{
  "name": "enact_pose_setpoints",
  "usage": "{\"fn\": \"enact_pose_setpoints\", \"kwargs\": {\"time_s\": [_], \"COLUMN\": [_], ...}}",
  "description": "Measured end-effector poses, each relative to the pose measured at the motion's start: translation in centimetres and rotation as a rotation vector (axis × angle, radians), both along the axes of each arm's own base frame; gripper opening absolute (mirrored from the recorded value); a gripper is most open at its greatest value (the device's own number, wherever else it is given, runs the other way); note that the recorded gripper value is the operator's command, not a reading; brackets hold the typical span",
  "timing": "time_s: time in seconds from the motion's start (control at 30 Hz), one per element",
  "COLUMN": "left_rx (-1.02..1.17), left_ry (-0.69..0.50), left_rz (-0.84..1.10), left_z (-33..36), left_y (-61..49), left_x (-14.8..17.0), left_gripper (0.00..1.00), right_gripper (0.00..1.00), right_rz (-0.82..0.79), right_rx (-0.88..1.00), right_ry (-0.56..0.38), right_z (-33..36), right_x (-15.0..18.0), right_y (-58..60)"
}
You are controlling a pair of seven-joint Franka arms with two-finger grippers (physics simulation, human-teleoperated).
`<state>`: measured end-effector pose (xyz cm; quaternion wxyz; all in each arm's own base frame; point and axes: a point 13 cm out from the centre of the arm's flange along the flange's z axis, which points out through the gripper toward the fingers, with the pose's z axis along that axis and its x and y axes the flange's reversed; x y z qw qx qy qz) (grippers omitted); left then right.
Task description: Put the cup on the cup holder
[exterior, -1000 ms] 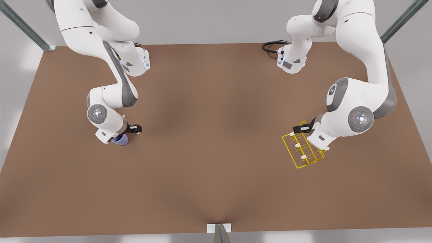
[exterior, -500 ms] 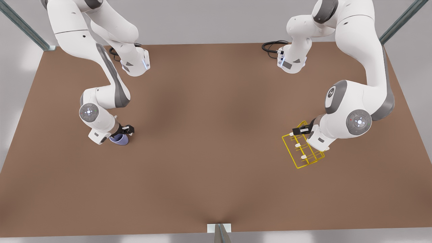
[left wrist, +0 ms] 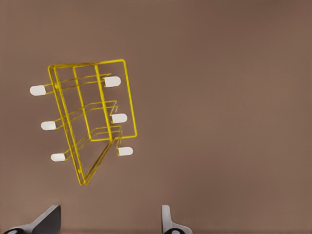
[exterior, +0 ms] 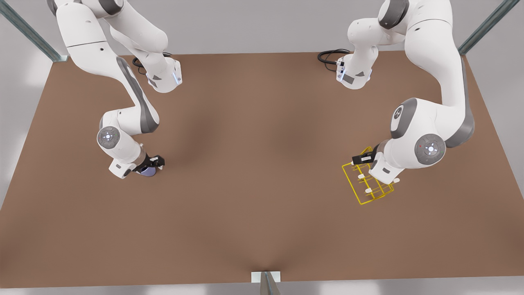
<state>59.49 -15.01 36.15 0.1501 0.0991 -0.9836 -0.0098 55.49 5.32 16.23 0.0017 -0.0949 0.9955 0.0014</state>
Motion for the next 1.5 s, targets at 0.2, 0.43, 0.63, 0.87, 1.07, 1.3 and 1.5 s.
{"fn": "enact_pose_setpoints", "kwargs": {"time_s": [0.2, 0.43, 0.63, 0.87, 1.07, 1.3, 1.5], "left_rx": [0.005, 0.008, 0.013, 0.018, 0.021, 0.024, 0.026], "left_ry": [0.001, 0.002, 0.012, 0.018, 0.022, 0.024, 0.024], "left_rz": [0.013, 0.022, 0.027, 0.020, 0.014, 0.014, 0.016], "left_z": [0.0, 0.0, -0.1, -0.3, -0.5, -0.6, -0.6], "left_y": [0.0, 0.0, 0.0, -0.5, -1.0, -1.4, -1.5], "left_x": [0.0, 0.0, -0.3, -0.6, -0.7, -0.8, -0.8], "left_gripper": [1.00, 1.00, 1.00, 1.00, 1.00, 1.00, 1.00], "right_gripper": [1.00, 1.00, 1.00, 1.00, 1.00, 1.00, 1.00], "right_rz": [0.003, 0.006, -0.001, -0.012, 0.009, 0.012, 0.010], "right_rx": [0.008, 0.017, 0.011, 0.013, 0.007, 0.001, 0.005], "right_ry": [0.008, 0.011, 0.005, 0.013, 0.019, 0.042, 0.039], "right_z": [-0.9, -1.7, -1.6, -1.9, -1.9, -2.7, -2.9], "right_x": [0.0, 0.0, 0.0, -0.4, -1.6, -4.1, -4.1], "right_y": [-0.1, 0.0, -1.0, -2.3, -1.6, -1.8, -1.9]}}
